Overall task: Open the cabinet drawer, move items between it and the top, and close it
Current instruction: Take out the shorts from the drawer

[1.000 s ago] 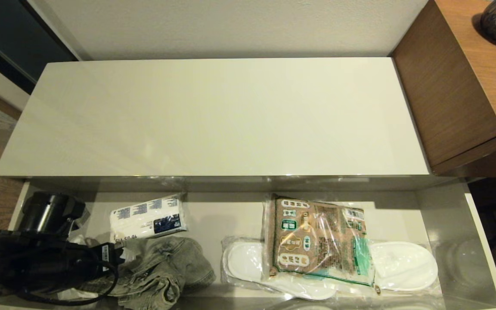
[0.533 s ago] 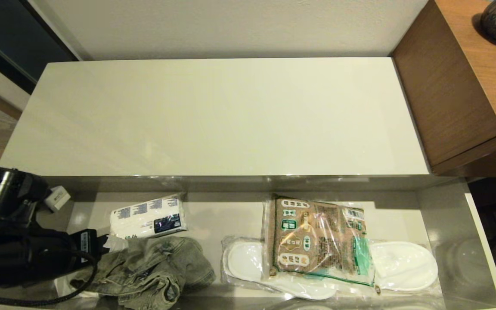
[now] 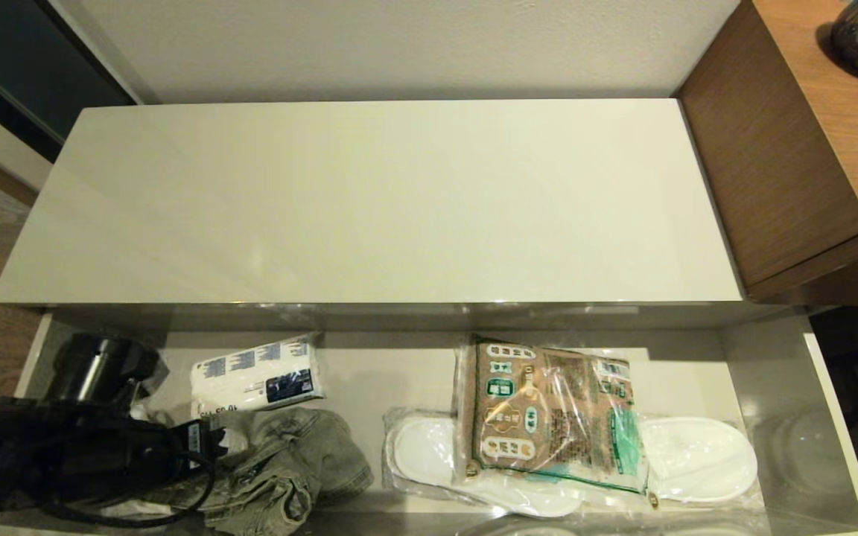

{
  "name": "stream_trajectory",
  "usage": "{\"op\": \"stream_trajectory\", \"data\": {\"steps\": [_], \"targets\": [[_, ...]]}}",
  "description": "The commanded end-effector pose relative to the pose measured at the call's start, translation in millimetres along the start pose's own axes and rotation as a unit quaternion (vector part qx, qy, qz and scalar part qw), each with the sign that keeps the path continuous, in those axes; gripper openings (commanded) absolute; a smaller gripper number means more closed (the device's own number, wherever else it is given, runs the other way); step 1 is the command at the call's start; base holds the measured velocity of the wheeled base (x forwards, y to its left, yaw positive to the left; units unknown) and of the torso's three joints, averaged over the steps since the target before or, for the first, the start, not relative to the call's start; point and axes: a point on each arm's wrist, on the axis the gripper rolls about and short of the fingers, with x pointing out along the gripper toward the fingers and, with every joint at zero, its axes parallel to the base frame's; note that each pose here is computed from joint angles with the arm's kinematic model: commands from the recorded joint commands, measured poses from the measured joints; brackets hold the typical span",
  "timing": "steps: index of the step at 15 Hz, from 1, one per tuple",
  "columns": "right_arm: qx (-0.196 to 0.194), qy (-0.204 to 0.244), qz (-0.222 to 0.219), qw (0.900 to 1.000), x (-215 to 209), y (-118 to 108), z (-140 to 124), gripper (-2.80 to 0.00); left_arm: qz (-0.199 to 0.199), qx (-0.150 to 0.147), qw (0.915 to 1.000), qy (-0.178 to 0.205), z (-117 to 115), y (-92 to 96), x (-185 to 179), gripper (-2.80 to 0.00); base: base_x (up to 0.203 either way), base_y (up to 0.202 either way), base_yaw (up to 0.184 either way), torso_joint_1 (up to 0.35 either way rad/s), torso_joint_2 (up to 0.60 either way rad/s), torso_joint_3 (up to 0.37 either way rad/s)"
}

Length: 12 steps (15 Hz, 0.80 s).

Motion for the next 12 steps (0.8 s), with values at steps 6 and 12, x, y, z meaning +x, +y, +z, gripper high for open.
{"op": "stream_trajectory", "data": {"steps": [6, 12], "targets": [[0.000, 0.001, 0.000, 1.000, 0, 0, 0, -2.80, 0.020, -0.027, 0.9994, -0.013, 3, 5.9, 97, 0.00, 0.000, 0.000, 0.000, 0.000, 0.00, 0.000], [0.000, 0.001, 0.000, 1.000, 0, 0, 0, -2.80, 0.055, -0.029, 0.9979, 0.017, -8, 11.6, 115, 0.00, 0.000, 0.000, 0.000, 0.000, 0.00, 0.000]]}}
